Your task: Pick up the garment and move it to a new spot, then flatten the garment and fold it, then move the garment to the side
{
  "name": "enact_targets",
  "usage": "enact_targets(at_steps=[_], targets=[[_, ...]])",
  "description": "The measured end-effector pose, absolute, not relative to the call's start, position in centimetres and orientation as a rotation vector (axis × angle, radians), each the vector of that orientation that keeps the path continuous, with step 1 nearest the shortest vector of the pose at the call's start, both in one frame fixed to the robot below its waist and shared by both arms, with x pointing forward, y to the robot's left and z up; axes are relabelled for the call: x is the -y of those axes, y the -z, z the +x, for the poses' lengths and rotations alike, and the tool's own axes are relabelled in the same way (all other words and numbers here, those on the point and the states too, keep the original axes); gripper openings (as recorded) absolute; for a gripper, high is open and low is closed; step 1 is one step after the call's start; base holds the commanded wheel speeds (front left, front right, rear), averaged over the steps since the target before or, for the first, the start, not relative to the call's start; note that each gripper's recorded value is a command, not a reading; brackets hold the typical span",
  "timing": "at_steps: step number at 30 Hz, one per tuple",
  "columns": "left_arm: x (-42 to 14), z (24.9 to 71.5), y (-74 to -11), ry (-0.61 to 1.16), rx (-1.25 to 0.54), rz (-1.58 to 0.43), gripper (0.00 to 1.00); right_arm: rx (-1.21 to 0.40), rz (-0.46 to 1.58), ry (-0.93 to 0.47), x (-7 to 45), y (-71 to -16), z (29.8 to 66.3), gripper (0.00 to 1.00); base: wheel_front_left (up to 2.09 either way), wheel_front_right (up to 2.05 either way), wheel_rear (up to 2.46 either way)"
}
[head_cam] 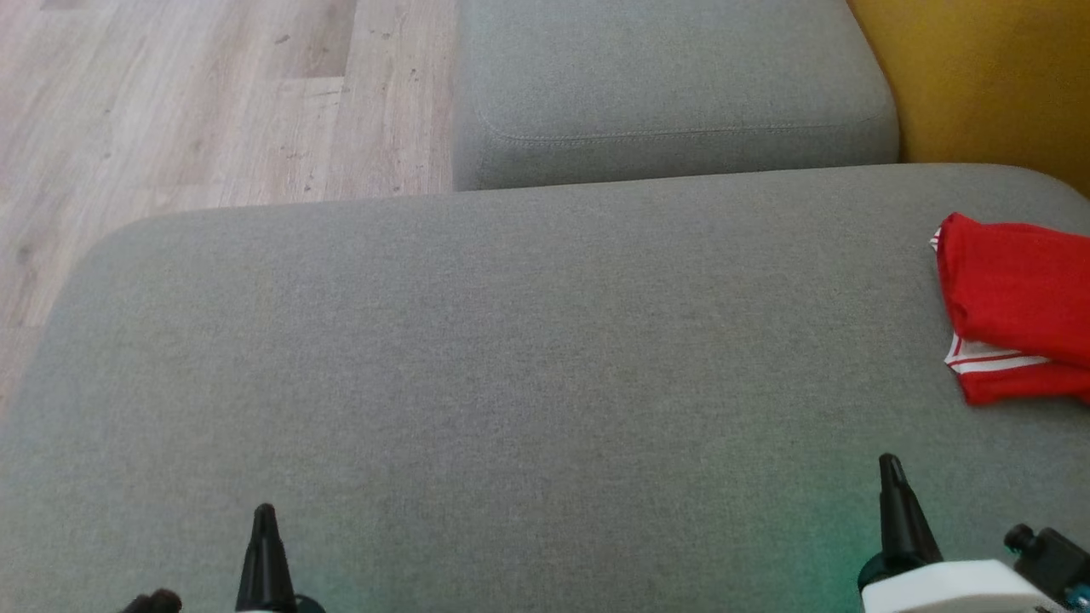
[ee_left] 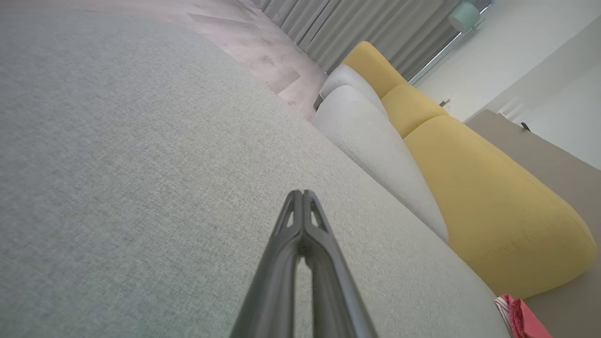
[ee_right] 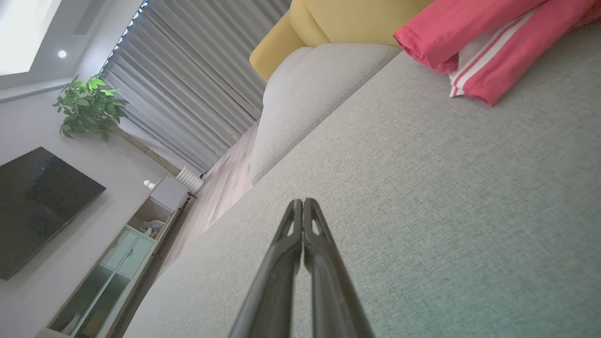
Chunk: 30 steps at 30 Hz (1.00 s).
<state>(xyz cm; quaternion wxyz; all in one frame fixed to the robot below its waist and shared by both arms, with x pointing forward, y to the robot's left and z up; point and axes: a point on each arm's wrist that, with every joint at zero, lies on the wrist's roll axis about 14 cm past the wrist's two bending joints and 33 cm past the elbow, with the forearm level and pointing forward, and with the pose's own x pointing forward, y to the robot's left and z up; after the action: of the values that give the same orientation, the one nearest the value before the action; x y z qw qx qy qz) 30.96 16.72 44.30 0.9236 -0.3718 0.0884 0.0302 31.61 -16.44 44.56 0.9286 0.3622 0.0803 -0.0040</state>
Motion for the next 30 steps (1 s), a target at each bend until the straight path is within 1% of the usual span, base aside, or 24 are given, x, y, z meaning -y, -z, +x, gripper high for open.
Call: enact_targets(at_steps=[30], targets=[[-17.6,33.4,-45.0,-0.089,-0.177,-1.092,0.00,-0.143,1.078,0.081,18.3,-45.3,33.8,0.00,0.00,0.00,0.00]])
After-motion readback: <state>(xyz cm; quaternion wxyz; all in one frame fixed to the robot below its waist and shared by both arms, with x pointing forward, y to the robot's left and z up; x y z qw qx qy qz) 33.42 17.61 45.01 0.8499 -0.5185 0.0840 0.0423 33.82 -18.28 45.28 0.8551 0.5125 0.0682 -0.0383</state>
